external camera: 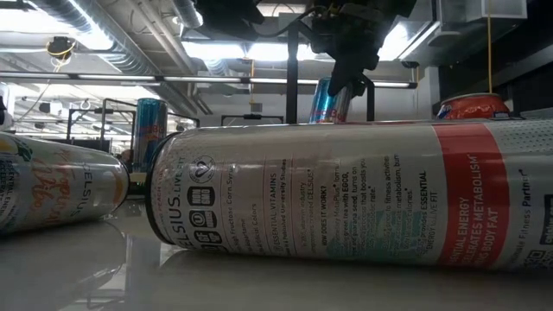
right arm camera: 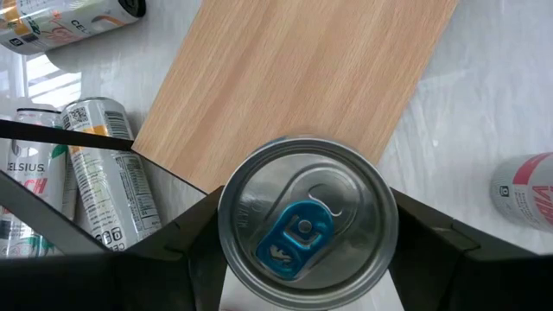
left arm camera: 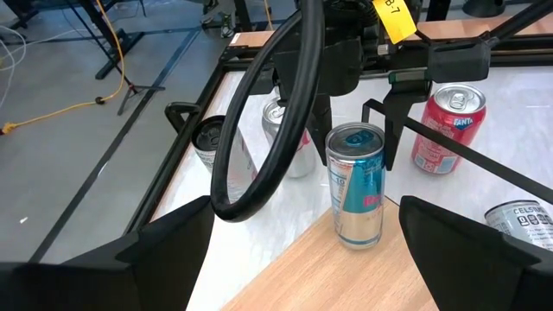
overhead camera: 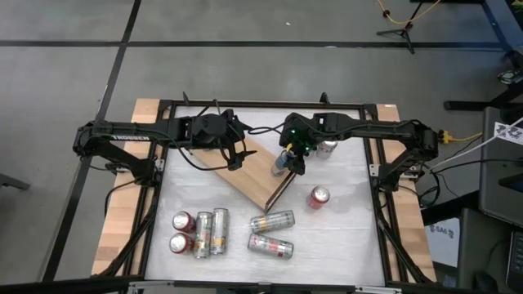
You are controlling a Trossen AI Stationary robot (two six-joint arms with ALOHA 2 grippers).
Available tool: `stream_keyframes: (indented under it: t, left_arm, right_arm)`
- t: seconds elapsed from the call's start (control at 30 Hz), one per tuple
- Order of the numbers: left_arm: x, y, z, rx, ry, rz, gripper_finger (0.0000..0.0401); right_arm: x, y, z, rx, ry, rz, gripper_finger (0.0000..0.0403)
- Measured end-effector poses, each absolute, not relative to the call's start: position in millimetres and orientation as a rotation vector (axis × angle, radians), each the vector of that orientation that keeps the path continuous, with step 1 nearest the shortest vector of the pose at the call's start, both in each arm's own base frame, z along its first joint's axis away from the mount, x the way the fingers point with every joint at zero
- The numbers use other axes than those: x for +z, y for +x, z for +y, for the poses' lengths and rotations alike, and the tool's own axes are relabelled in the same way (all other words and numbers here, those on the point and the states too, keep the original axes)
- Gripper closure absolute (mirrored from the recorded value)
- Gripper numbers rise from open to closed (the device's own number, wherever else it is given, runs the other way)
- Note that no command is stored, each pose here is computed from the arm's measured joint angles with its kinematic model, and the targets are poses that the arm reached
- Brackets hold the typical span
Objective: Place canned beverage on shelf
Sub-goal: Put the blue soda can aligned with the blue soda can on the shelf
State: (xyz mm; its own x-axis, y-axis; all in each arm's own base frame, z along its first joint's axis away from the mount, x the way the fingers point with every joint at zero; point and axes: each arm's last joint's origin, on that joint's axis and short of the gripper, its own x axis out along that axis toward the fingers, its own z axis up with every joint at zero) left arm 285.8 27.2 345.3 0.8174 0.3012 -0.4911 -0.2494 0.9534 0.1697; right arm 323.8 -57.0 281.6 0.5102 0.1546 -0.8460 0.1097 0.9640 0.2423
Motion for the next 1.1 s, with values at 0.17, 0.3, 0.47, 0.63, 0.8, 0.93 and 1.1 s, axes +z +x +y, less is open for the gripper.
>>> stream_keyframes:
  t: [0.17,0.3,0.47,0.63,0.8,0.93,1.1]
  left_arm:
    - [345.3,285.8,27.3,0.294,0.099,0.539,0.0039]
    - [345.3,285.8,27.2,0.294,0.099,0.539,0.0039]
    - [345.3,285.8,27.3,0.294,0.099,0.539,0.0039]
    - [345.3,285.8,27.2,0.294,0.099,0.539,0.0039]
    - [345.4,285.8,27.2,0.294,0.099,0.539,0.0039]
    - [345.5,285.9,27.3,0.294,0.099,0.537,0.0039]
    - [347.1,287.0,27.2,0.29,0.095,0.516,0.0039]
  right_arm:
    - [281.8,324.1,-57.0,0.027,0.28,1.036,0.0161]
    - [281.8,324.1,-57.0,0.027,0.28,1.036,0.0161]
    - [281.7,324.2,-57.0,0.027,0.28,1.036,0.0152]
    - [281.9,324.6,-57.1,0.029,0.28,1.03,0.0103]
    - [281.9,324.6,-57.2,0.028,0.28,1.031,0.0065]
    - [281.9,324.5,-57.2,0.028,0.28,1.031,0.0055]
    - [285.4,322.2,-56.7,0.028,0.278,1.023,0.0054]
